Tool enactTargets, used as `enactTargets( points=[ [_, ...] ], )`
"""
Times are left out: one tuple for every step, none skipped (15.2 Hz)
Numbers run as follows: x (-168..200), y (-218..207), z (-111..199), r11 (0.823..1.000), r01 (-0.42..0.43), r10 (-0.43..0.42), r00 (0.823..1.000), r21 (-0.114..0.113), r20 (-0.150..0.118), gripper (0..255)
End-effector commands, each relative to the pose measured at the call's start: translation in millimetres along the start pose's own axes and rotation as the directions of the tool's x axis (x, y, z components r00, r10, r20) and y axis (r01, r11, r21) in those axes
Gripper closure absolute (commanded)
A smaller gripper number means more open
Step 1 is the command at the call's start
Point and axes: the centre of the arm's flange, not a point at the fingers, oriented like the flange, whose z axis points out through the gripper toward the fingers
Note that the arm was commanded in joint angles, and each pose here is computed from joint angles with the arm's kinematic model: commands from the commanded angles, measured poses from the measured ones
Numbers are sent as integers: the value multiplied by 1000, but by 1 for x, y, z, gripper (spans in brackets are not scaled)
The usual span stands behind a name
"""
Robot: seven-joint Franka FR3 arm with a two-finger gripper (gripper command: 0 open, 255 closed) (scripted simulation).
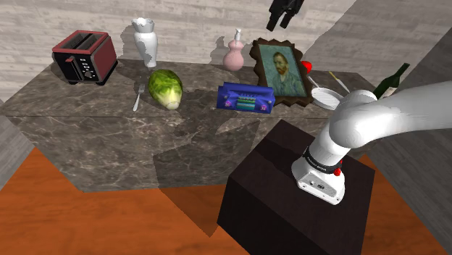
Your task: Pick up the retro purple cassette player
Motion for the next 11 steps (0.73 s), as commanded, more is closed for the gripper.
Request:
enactTargets(
  points=[
    [0,0,0,1000,0,0,1000,0,0,0],
    [3,7,11,1000,21,-21,1000,1,5,0],
    [5,14,22,999,42,-42,999,1,11,0],
    [8,21,33,998,63,-63,998,2,16,0],
    [11,27,45,996,84,-85,996,3,21,0],
    [14,34,56,994,106,-106,994,4,27,0],
    [17,41,67,992,127,-127,991,5,32,0],
    [20,47,78,989,147,-148,988,6,37,0],
    [23,54,90,986,168,-168,985,8,42,0],
    [26,60,101,982,189,-189,981,9,47,0],
    [29,66,112,978,210,-210,976,11,53,0]
  ],
)
